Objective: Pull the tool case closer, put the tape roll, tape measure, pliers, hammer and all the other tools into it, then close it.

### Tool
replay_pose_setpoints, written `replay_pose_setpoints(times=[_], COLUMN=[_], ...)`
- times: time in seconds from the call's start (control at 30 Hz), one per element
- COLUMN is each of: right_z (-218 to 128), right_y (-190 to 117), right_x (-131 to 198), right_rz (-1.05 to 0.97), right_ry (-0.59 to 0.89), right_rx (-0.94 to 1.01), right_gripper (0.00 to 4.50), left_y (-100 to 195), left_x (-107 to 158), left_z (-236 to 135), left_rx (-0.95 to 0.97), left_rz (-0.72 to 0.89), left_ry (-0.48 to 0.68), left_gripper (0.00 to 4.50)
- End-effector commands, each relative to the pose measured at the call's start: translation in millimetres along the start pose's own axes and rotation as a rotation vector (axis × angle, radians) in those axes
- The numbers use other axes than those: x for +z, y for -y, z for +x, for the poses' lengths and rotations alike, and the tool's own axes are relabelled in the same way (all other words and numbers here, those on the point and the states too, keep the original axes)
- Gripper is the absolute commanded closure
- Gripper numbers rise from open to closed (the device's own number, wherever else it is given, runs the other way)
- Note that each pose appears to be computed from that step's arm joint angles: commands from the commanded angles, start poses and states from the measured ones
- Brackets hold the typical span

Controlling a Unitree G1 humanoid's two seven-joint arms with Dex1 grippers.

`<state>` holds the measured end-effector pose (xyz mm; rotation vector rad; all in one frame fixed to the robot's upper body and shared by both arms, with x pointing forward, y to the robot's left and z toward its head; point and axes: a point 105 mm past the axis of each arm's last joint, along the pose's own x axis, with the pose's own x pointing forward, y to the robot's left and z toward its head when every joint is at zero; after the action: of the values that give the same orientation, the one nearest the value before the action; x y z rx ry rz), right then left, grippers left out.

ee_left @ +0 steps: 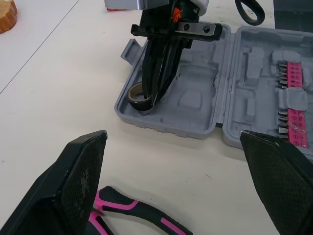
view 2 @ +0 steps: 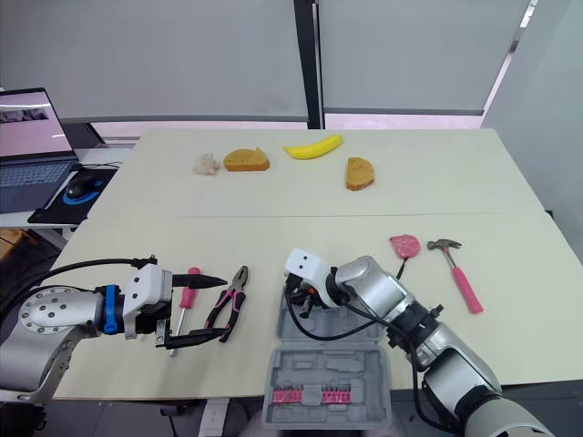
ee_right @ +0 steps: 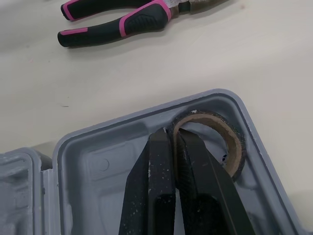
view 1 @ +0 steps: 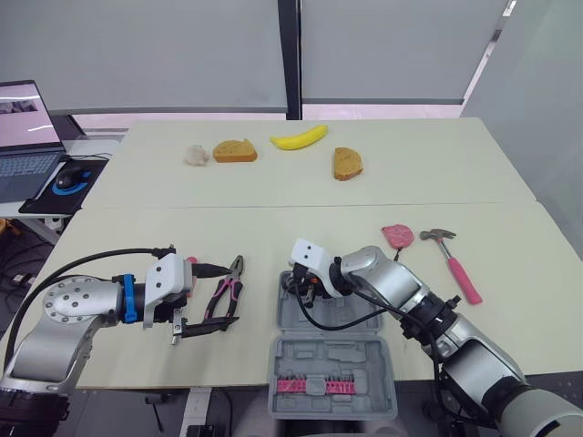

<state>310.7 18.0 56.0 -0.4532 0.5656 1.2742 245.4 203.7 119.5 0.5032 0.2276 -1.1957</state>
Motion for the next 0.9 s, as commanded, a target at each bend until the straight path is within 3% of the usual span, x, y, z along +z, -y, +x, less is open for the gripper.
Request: replay_pose_setpoints(times=[0.03,0.73,0.9], right_z=[-2.8,3.1,-2.2], right_y=[6.1,5.0,5.1], right_x=[16.4,10.7,24.9], right_rz=[-0.070,-0.072,-0.083], right_ry=[0.026,0.013,0.067], right_rx=[-0.015,0.009,0.005], right_gripper=[4.48,4.48,3.33], left_y=[1.4,2.0,1.8], left_x=[6.6,3.7,3.3], left_z=[1.7,2.5,2.6], left_rx=[-0.005,-0.005,-0.001], left_rz=[0.031,0.036,0.037], left_ry=[0.004,-0.005,-0.007], left_gripper=[0.00,0.00,0.00])
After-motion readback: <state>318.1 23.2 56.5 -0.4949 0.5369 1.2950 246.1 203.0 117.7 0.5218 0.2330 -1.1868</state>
